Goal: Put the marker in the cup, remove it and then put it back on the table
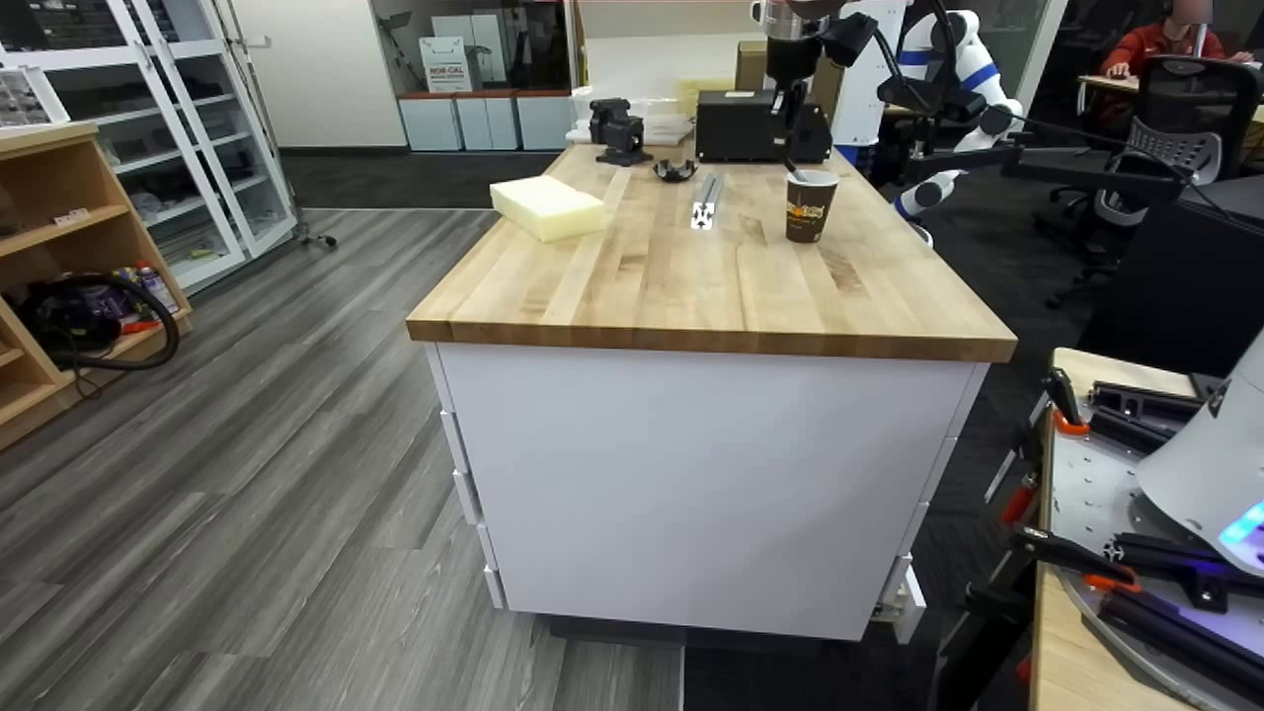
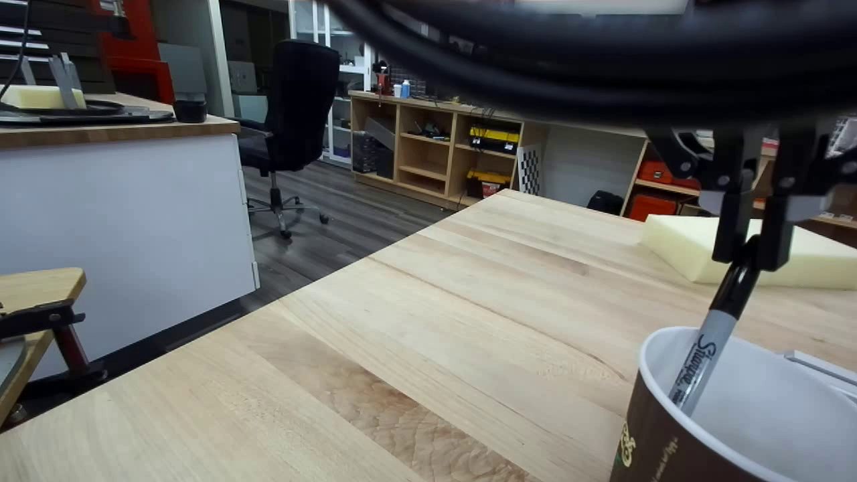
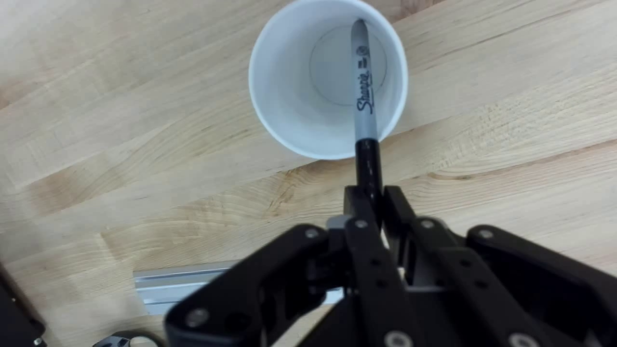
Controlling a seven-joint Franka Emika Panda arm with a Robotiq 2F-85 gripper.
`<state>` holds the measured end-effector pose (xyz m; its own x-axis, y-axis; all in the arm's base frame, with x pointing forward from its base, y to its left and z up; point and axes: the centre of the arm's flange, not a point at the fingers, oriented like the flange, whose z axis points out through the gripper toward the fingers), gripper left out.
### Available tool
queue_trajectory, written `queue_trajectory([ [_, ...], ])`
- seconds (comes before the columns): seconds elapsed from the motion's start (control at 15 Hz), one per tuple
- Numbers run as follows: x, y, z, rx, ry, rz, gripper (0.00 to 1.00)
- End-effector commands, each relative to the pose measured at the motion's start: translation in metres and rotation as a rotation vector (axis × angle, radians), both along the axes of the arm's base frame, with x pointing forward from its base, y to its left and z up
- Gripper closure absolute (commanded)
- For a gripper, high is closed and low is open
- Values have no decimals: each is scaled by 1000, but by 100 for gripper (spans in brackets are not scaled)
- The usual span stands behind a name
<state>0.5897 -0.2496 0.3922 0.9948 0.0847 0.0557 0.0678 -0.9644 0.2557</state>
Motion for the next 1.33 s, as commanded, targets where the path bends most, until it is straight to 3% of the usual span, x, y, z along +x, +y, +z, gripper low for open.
queue_trajectory([
  [0.0, -17, 19, 11, -27, 17, -15, 97],
  [0.8, -24, 63, 19, -185, 56, 22, 97],
  [1.27, -29, 88, 31, -261, 25, 75, 97],
])
